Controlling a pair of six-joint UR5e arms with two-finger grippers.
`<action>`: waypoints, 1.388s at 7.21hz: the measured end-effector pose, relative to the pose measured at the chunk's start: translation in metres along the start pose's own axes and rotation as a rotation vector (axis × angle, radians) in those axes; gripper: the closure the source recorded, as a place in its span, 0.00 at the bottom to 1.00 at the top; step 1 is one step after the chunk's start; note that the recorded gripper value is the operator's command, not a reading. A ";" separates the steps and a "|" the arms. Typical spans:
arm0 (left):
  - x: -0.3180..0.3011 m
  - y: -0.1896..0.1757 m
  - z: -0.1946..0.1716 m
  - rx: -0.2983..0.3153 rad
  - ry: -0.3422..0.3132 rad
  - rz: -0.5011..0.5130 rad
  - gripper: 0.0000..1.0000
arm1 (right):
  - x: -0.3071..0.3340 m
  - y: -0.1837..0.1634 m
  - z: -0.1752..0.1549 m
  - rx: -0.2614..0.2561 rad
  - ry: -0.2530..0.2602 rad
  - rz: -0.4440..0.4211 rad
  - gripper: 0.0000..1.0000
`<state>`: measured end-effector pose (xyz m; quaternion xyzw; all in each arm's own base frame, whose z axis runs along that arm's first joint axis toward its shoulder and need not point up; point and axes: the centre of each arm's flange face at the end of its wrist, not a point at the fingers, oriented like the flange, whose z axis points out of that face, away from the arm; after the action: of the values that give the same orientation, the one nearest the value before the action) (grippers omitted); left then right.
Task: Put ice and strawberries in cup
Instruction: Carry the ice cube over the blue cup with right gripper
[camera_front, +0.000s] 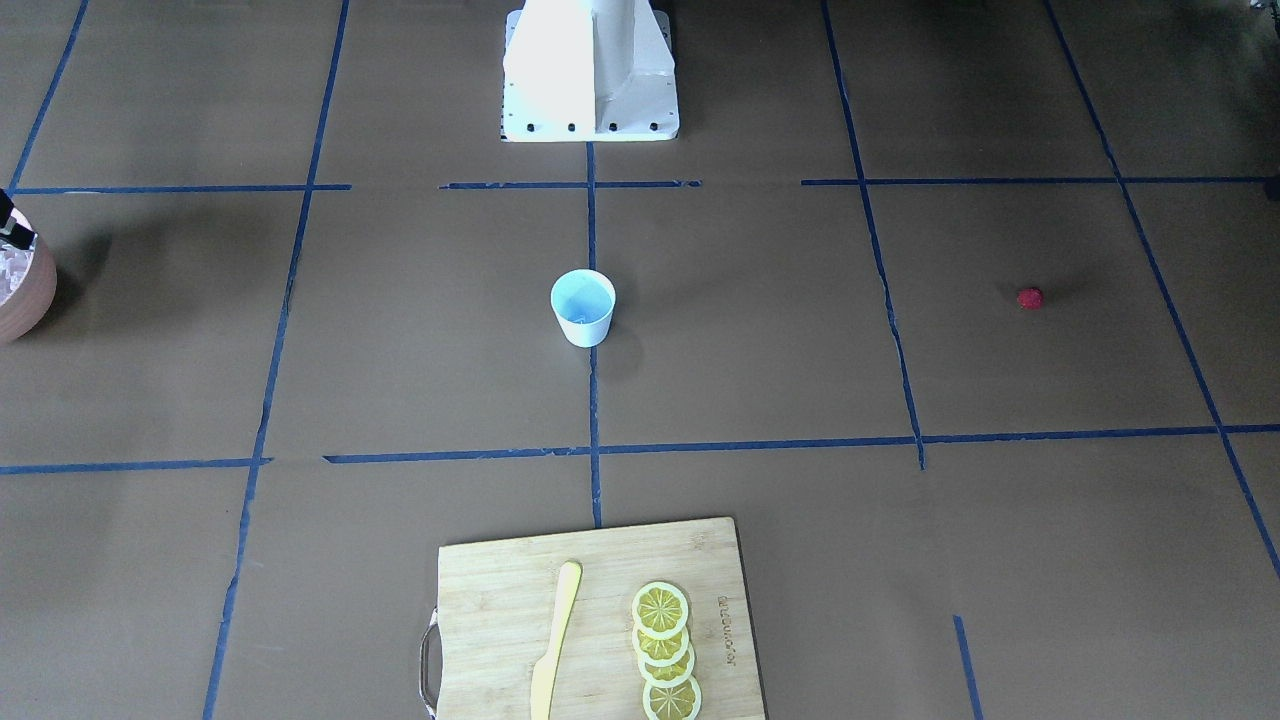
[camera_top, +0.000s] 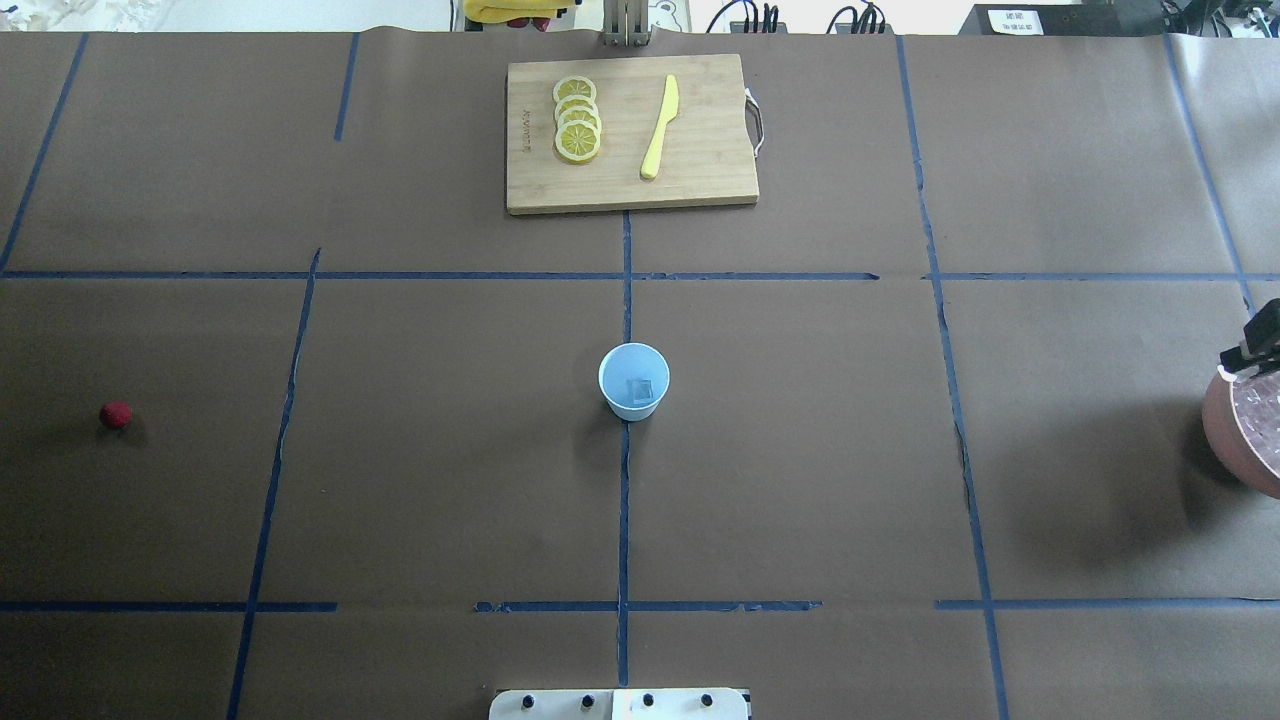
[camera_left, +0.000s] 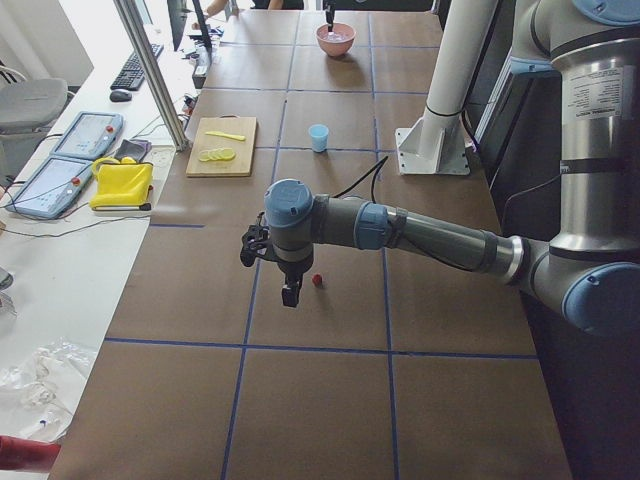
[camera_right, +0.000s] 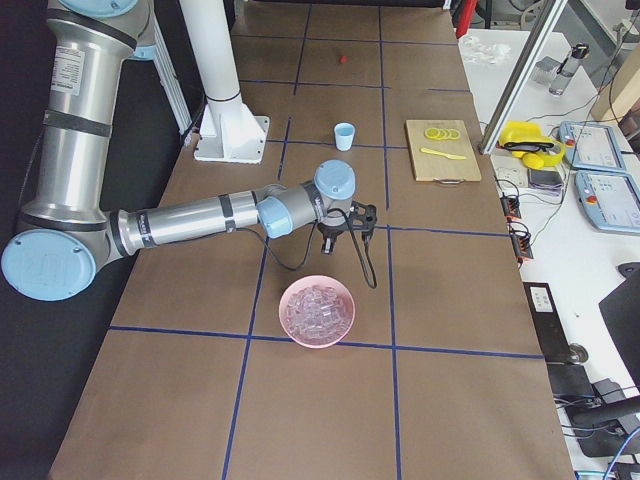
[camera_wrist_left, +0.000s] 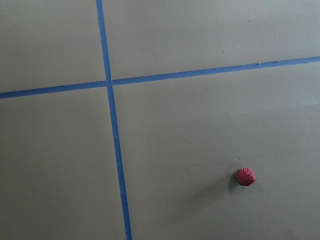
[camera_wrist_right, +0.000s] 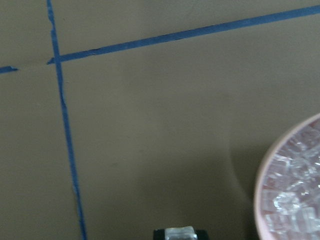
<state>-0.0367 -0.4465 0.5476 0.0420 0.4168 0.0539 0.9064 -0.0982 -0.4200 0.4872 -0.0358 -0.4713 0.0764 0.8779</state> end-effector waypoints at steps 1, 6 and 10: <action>-0.001 0.000 0.000 -0.001 0.000 -0.001 0.00 | -0.057 -0.003 -0.003 0.005 -0.040 0.057 1.00; -0.005 0.000 0.004 -0.010 -0.001 -0.011 0.00 | -0.383 0.059 0.095 0.035 -0.075 0.356 1.00; -0.004 0.000 0.004 -0.008 0.000 -0.010 0.00 | -0.504 0.068 0.152 0.065 -0.031 0.363 0.94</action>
<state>-0.0367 -0.4468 0.5532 0.0363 0.4168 0.0513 0.9068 -0.5064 -0.4392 0.1476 -0.0906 -0.4680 0.2496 0.8429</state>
